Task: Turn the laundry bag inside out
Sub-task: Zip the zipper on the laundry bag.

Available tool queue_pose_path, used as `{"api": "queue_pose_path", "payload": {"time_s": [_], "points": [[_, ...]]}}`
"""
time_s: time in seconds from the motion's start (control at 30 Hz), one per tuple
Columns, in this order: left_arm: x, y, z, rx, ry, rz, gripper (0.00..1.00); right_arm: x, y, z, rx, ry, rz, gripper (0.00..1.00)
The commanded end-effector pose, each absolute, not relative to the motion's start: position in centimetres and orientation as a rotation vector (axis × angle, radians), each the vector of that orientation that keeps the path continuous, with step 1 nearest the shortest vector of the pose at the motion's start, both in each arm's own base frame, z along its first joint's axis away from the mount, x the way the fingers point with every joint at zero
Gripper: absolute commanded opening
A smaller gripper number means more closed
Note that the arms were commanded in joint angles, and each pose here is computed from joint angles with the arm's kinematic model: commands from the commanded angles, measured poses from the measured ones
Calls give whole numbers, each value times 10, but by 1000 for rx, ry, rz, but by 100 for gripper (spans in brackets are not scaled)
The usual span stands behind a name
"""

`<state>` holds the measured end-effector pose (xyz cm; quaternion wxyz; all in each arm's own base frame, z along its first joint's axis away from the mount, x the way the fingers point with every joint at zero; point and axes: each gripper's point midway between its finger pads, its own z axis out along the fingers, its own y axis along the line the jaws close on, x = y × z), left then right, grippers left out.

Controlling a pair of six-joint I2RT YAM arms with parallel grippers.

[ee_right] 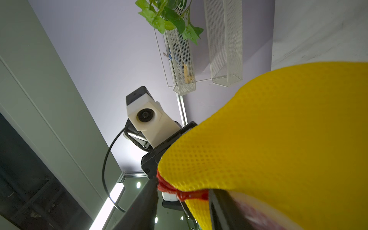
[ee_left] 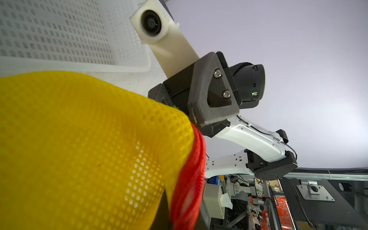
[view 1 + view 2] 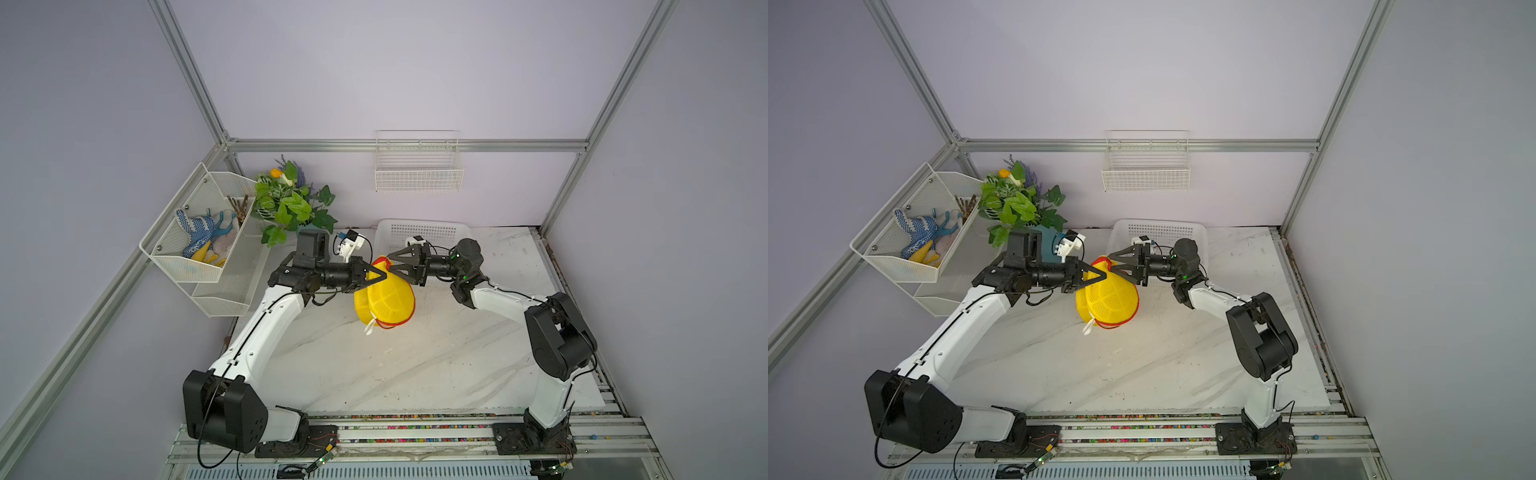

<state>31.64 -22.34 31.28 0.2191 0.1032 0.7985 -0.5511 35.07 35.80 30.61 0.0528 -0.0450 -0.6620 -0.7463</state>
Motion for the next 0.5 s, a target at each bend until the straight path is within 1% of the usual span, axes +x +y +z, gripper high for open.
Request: {"api": "queue_pose_path", "payload": {"time_s": [0.0, 0.2, 0.27, 0.33, 0.47], "points": [[310, -234, 373, 477, 2020, -1547, 0, 347, 363, 281, -168, -2111, -2177, 48], [311, -235, 373, 478, 2020, -1549, 0, 352, 375, 283, -174, -2020, -2212, 48], [312, -235, 374, 478, 2018, -1548, 0, 356, 373, 297, -220, -1880, -2323, 47], [312, -235, 374, 480, 2017, -1548, 0, 360, 363, 319, -260, -1644, -2479, 41], [314, -235, 372, 478, 2022, -1549, 0, 358, 352, 345, -242, -1481, -2599, 34]]}}
